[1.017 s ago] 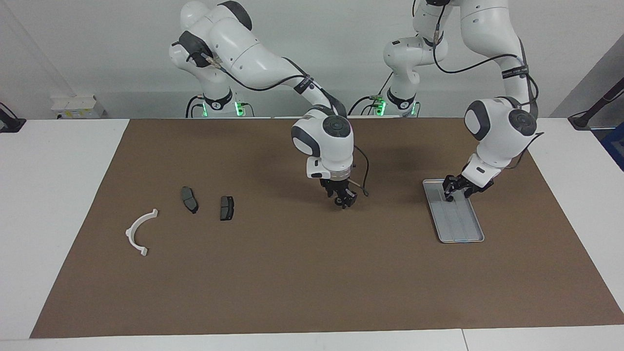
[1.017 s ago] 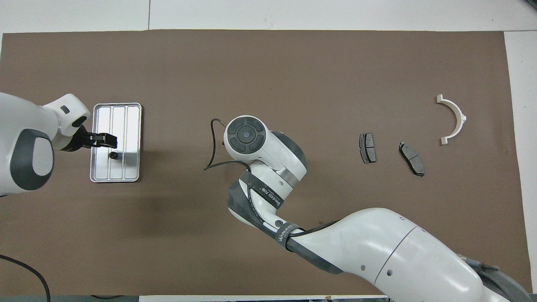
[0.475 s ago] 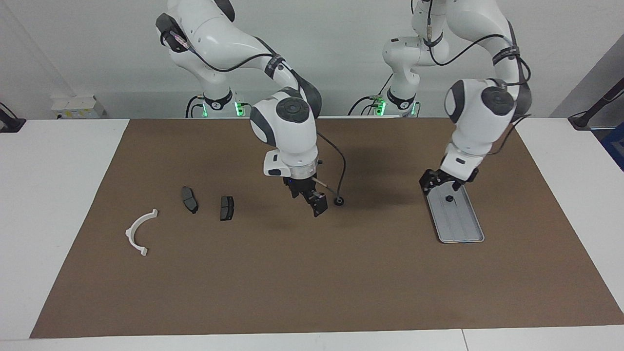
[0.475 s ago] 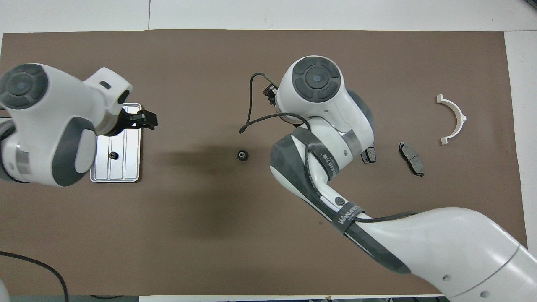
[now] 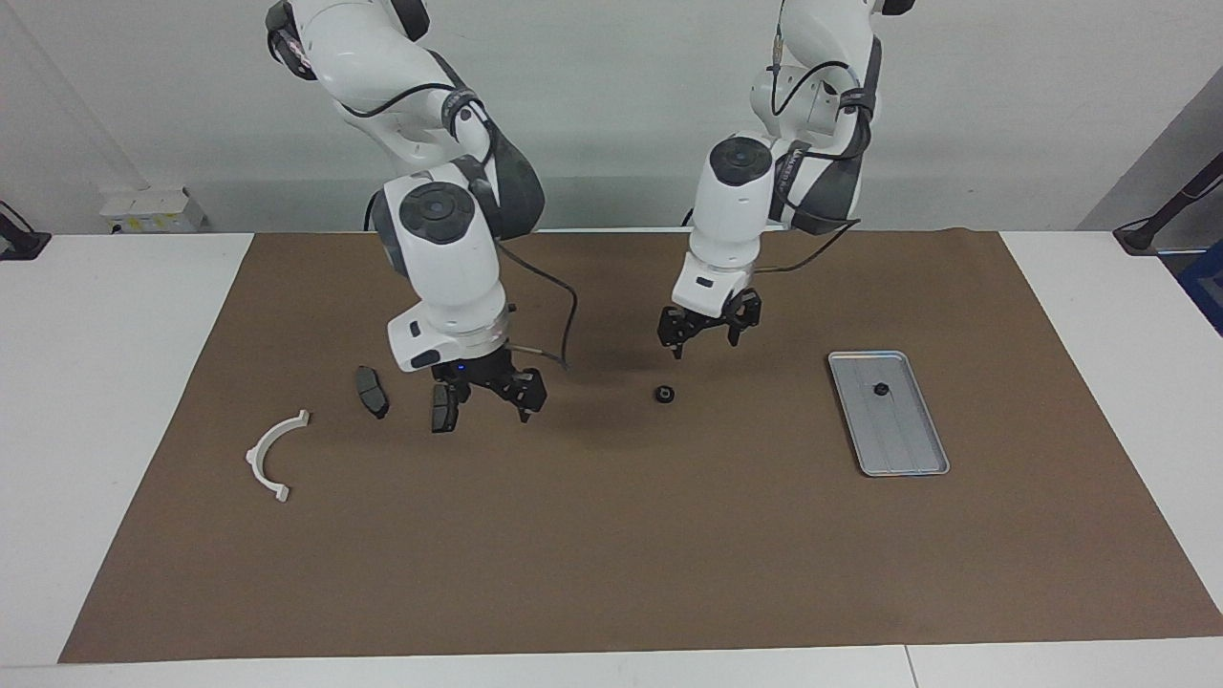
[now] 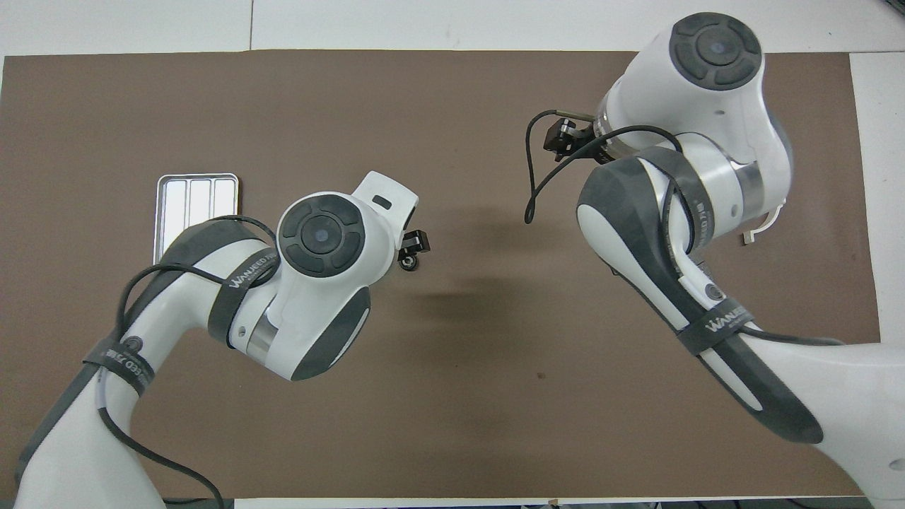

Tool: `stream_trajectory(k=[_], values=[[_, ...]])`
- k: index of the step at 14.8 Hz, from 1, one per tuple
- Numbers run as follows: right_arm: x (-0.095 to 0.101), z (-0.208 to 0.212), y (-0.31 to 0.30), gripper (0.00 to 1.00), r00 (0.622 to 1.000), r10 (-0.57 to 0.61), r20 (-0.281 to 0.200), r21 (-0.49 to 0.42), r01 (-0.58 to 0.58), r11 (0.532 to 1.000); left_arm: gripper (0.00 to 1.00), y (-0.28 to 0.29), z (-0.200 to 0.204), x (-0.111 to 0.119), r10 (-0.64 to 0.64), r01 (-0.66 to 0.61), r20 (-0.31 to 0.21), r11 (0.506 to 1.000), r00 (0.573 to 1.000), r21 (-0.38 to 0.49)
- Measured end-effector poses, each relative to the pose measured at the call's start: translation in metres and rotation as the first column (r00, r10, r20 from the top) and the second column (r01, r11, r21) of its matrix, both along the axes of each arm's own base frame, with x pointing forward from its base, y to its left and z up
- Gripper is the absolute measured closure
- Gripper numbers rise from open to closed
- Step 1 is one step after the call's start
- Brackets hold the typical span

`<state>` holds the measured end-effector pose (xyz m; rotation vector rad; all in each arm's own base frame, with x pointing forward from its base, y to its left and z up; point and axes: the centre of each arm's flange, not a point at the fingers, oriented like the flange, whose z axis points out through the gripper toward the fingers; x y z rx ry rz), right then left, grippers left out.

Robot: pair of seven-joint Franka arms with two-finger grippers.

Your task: Pick bearing gear from pile to tray

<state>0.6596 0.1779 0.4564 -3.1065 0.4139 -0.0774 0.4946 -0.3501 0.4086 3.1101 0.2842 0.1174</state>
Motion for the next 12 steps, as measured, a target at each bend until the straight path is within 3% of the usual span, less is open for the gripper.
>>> stream_trajectory(k=[4, 7, 12], values=[[0.009, 0.007, -0.064, 0.00, 0.982, 0.189, -0.018, -0.021, -0.189, 0.982, 0.00, -0.024, -0.057, 0.002, 0.007, -0.008, -0.010, 1.000, 1.000, -0.014], [0.007, 0.012, -0.085, 0.00, 0.979, 0.202, -0.039, -0.029, -0.203, 0.979, 0.00, -0.024, -0.090, 0.007, 0.013, -0.013, -0.027, 1.000, 1.000, -0.010], [0.005, 0.020, -0.122, 0.00, 0.968, 0.242, -0.060, -0.044, -0.244, 0.969, 0.00, -0.018, -0.103, 0.011, 0.023, -0.023, -0.032, 1.000, 0.999, -0.003]])
